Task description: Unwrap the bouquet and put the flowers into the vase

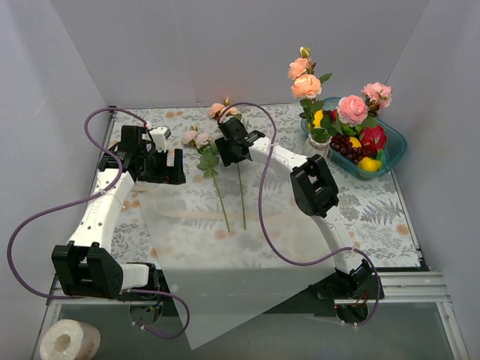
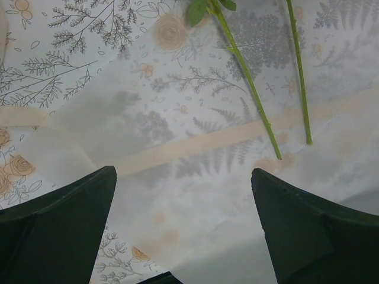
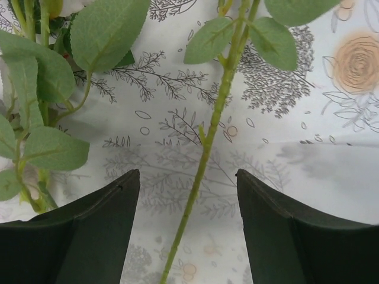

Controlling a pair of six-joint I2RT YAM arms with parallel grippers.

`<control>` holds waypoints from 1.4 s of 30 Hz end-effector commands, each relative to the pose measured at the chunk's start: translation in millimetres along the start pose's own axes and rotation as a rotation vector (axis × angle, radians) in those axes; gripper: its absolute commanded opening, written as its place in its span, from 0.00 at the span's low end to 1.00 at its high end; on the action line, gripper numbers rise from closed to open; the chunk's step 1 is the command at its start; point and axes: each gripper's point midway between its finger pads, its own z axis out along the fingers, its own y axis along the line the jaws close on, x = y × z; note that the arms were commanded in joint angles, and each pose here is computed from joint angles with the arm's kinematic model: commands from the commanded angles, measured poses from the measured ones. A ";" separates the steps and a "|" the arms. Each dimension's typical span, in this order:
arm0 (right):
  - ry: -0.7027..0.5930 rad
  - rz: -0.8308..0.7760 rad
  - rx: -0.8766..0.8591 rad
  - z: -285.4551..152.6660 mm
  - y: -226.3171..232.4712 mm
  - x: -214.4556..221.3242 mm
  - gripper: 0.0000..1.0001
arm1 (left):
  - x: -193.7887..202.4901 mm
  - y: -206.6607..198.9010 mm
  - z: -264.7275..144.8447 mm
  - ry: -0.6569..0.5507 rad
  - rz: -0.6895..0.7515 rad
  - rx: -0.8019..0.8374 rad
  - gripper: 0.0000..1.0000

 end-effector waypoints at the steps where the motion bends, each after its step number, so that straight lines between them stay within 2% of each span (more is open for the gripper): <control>1: 0.042 0.027 -0.011 15.4 4.7 5.9 0.72 | -3.3 0.2 -8.1 -0.045 0.019 -0.006 0.98; 5: 0.083 0.051 0.002 26.9 1.0 15.1 0.66 | -4.5 1.8 -8.6 -0.056 0.027 -0.016 0.98; 8: 0.076 0.061 -0.002 26.0 -0.5 18.8 0.58 | -7.2 2.6 -10.0 -0.059 0.030 -0.022 0.98; 9: 0.078 0.065 -0.003 26.2 -1.0 20.5 0.50 | -7.2 2.4 -9.9 -0.058 0.031 -0.020 0.98; 14: 0.093 0.056 0.003 24.6 -4.6 25.0 0.31 | -8.3 2.3 -11.3 -0.061 0.033 -0.022 0.98; 15: 0.093 0.054 0.005 24.0 -6.0 24.9 0.23 | -7.5 2.3 -11.5 -0.061 0.033 -0.022 0.98; 20: 0.071 0.062 0.010 17.2 -7.2 15.9 0.02 | -5.0 3.4 -11.7 -0.059 0.036 -0.028 0.98; 24: 0.042 0.086 0.017 5.6 -8.6 3.2 0.01 | -3.5 3.9 -11.3 -0.058 0.040 -0.030 0.98; 30: -0.078 0.144 0.029 -32.5 -14.0 -39.3 0.01 | -7.6 3.3 -13.8 -0.060 0.042 -0.030 0.98; 36: -0.276 0.165 0.035 -100.6 -25.7 -101.5 0.01 | -11.5 1.1 -18.8 -0.077 0.048 -0.026 0.98; 39: -0.393 0.160 0.008 -146.5 -28.3 -133.7 0.01 | -7.7 -0.1 -16.9 -0.064 0.043 -0.016 0.98; 40: -0.450 0.161 -0.009 -174.0 -30.3 -147.2 0.01 | -7.6 -1.0 -16.9 -0.064 0.042 -0.012 0.98; 41: -0.462 0.151 -0.021 -181.8 -30.1 -146.6 0.01 | -7.9 -0.5 -16.6 -0.066 0.038 -0.012 0.98; 42: -0.526 0.145 -0.048 -197.3 -27.1 -158.7 0.01 | -8.3 -1.1 -16.5 -0.067 0.037 -0.009 0.98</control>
